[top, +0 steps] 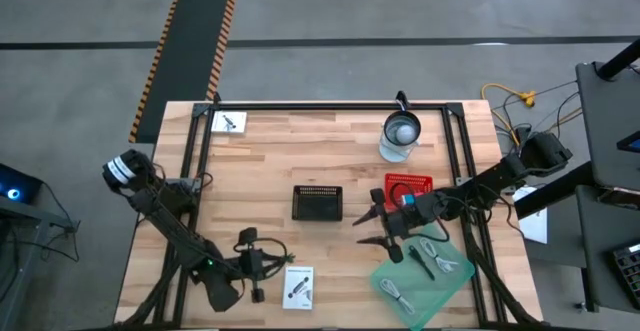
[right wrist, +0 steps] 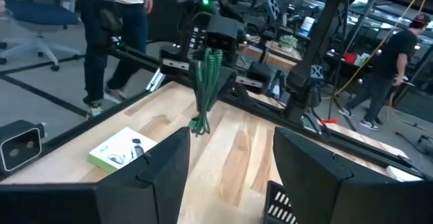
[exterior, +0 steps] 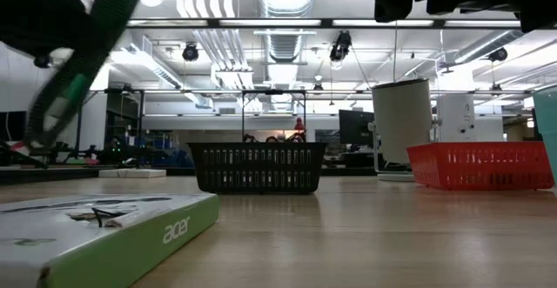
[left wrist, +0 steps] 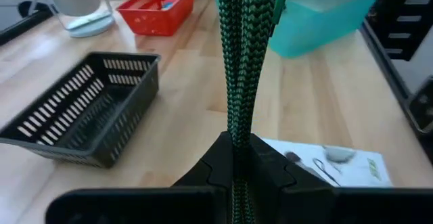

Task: Pick and place items into bin
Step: Put the green charger cable into the blue bin

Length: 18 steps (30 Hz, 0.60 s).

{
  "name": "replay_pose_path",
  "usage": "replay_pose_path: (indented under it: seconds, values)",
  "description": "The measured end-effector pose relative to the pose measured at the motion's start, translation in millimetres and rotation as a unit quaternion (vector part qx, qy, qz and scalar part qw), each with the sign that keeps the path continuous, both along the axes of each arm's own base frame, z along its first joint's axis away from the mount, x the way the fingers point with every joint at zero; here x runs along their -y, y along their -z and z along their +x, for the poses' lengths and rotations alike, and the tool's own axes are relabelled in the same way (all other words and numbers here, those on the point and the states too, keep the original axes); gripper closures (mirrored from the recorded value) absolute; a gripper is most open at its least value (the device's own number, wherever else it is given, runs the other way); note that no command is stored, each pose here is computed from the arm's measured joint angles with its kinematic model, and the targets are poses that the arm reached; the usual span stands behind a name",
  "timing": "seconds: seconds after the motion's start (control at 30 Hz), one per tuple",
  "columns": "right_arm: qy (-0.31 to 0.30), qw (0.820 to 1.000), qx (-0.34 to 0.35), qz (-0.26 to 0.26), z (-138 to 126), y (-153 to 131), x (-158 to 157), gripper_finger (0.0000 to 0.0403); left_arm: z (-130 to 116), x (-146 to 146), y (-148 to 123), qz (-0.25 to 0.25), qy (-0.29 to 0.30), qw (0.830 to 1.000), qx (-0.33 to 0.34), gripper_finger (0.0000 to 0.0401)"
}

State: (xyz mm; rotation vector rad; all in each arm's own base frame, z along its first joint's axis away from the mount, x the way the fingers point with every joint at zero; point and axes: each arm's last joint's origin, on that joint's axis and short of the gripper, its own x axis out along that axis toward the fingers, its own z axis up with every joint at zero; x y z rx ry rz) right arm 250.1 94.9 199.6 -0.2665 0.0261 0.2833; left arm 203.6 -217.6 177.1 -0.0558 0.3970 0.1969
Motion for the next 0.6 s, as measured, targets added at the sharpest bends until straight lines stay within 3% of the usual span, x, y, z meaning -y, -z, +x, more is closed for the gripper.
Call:
replay_pose_path:
  seconds: [0.13,0.4,0.6]
  values:
    - [0.001,1.000,-0.003,0.011,0,0,0,0.0204,12,-10,0,0.006,-0.009,1.000,-0.003,0.0393]
    - [0.003,0.999,-0.017,0.039,0,1,0,0.0205,45,-38,-6,0.056,0.097,0.993,0.042,0.0393]
    - [0.006,0.998,-0.024,0.060,0,1,-1,0.0204,62,-72,-1,0.050,0.119,0.990,0.061,0.0393]
